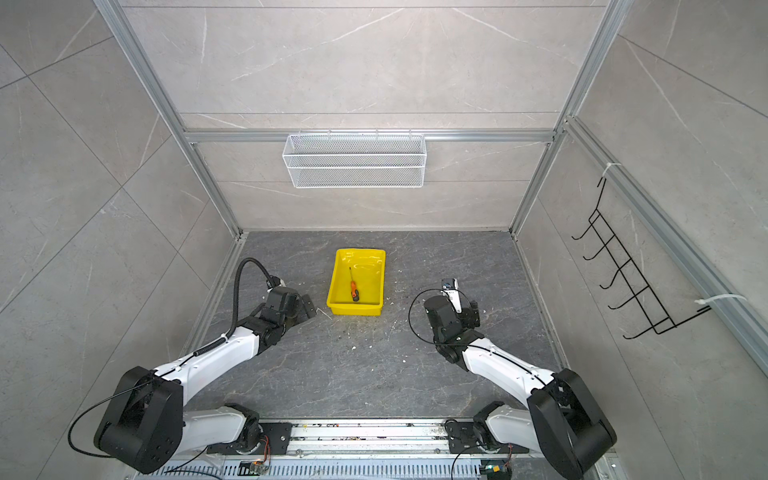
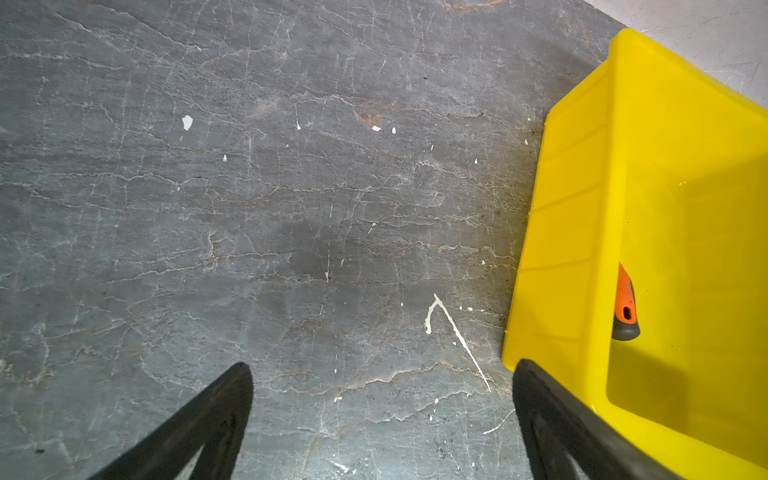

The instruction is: Put the screwdriver in the bin

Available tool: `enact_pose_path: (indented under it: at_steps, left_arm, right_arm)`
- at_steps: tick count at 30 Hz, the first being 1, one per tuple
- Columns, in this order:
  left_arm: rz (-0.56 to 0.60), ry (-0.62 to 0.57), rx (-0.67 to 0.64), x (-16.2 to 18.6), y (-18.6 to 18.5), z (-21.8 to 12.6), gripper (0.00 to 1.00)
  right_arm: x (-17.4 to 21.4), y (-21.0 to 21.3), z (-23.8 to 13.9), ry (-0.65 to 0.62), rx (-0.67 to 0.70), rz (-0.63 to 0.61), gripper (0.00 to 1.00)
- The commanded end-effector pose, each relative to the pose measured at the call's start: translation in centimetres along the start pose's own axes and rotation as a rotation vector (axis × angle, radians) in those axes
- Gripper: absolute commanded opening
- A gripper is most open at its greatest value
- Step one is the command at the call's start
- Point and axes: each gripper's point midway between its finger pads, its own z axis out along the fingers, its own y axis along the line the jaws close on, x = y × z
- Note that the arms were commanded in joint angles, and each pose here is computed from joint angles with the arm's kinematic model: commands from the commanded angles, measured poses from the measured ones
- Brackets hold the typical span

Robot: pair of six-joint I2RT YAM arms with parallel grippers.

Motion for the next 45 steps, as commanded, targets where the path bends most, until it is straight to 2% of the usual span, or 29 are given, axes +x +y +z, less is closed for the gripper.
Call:
enact_pose_path:
  at_steps: [1, 7, 16, 21, 26, 27, 29, 31, 32, 33, 34, 36, 39, 42, 45]
  left_arm:
    - [0.007, -0.028, 0.009, -1.3, -0.5, -0.3, 1.00]
    - [0.010, -0.031, 0.005, -1.3, -0.5, -0.2, 1.00]
    - [0.018, -0.020, -0.001, -1.3, -0.6, 0.2, 1.00]
    - [0.019, -0.015, -0.005, -1.3, -0.6, 0.3, 1.00]
    - [0.016, -0.020, 0.004, -1.4, -0.8, 0.1, 1.00]
    - [0.016, -0.022, 0.004, -1.4, -0.7, 0.1, 1.00]
    - [0.019, -0.037, 0.007, -1.6, -0.7, -0.1, 1.00]
    - [0.019, -0.055, 0.005, -1.8, -0.5, -0.2, 1.00]
    - [0.014, -0.067, 0.002, -2.0, -0.4, -0.4, 1.00]
    - [0.018, -0.073, 0.002, -2.1, -0.4, -0.5, 1.00]
    - [0.028, -0.083, 0.001, -2.2, -0.3, -0.6, 1.00]
    - [0.057, -0.100, 0.012, -2.1, -0.4, -0.3, 1.00]
    - [0.167, -0.122, 0.035, -3.2, -1.4, -0.3, 1.00]
    - [0.292, -0.109, -0.058, -5.0, -1.1, -0.9, 1.00]
    - [0.310, -0.215, -0.289, -8.1, 1.7, -1.7, 1.00]
  right_arm:
    - [0.0, 1.3, 1.4, -0.025, -0.063, 0.015, 0.85]
    - [-0.5, 2.8, 3.0, -0.073, -0.120, 0.056, 0.92]
    - [-1.3, 4.5, 4.4, -0.065, -0.229, 0.055, 0.93]
    - [-1.1, 3.0, 4.8, -0.080, -0.273, 0.124, 0.94]
    - [-1.3, 2.6, 5.4, -0.154, -0.265, 0.109, 0.94]
    - [-1.4, 2.1, 5.6, -0.194, -0.241, 0.141, 0.94]
    - [-0.4, 0.8, 5.9, -0.165, -0.239, 0.202, 0.94]
    - [0.7, 0.1, 6.0, -0.211, -0.251, 0.279, 0.98]
    - [0.2, -0.5, 6.0, -0.281, -0.234, 0.296, 0.99]
    - [0.8, -0.3, 6.2, -0.242, -0.238, 0.283, 0.99]
    - [1.1, -0.3, 6.3, -0.184, -0.247, 0.297, 0.99]
    - [0.4, -0.8, 6.3, -0.252, -0.229, 0.309, 0.99]
    - [0.8, -0.6, 6.3, -0.209, -0.240, 0.290, 0.99]
    - [0.6, 0.2, 6.7, -0.188, -0.272, 0.262, 0.99]
    - [0.4, 0.6, 6.8, -0.196, -0.289, 0.257, 0.99]
